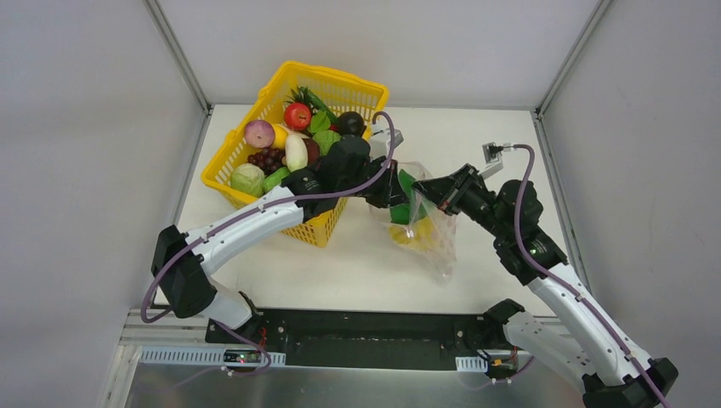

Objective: Place the food in the zip-top bag and seal the zipper
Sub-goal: Place the fake vegetable in the zipper food storage bag.

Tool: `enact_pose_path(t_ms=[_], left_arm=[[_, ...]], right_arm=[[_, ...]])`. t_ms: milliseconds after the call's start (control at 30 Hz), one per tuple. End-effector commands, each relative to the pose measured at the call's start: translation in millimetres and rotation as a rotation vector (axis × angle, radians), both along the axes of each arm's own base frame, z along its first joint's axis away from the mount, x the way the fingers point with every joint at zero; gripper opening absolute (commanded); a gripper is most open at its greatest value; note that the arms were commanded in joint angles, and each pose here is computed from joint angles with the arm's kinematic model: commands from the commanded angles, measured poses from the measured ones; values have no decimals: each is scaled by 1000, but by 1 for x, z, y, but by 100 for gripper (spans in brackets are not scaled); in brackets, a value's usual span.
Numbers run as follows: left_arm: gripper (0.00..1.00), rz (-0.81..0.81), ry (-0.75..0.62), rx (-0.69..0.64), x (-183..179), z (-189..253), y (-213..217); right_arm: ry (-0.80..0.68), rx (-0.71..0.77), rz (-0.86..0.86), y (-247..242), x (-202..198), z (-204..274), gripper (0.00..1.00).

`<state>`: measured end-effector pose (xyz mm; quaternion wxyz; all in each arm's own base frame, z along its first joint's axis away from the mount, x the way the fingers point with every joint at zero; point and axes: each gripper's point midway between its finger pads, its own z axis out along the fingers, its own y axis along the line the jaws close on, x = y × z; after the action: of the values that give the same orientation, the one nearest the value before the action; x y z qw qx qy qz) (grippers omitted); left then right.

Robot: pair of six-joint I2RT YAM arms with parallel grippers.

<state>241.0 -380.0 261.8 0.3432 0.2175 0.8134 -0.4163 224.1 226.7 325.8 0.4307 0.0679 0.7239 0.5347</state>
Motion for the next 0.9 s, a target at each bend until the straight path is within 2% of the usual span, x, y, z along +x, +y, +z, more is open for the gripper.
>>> enact_pose_path(t_ms=[0,67,233,400,633,867], left_arm=[[2,32,-52,-1,13,3,-8],[2,49,-58,-16,19,-2,-12],[13,41,-97,-130,27,10,-38],[15,27,-95,-177,21,9,-55],[17,2,-83,-242,23,19,-75],[17,-17,-42,-238,23,10,-102]], right_arm=[[-138,68,-15,-8,-7,36,0],[-154,72,-16,-9,-9,39,0],[-152,81,16,-5,-13,39,0],[-152,77,15,-6,-14,42,0],[-104,-6,-185,-28,18,31,0],[-84,38,-202,-26,25,36,0]])
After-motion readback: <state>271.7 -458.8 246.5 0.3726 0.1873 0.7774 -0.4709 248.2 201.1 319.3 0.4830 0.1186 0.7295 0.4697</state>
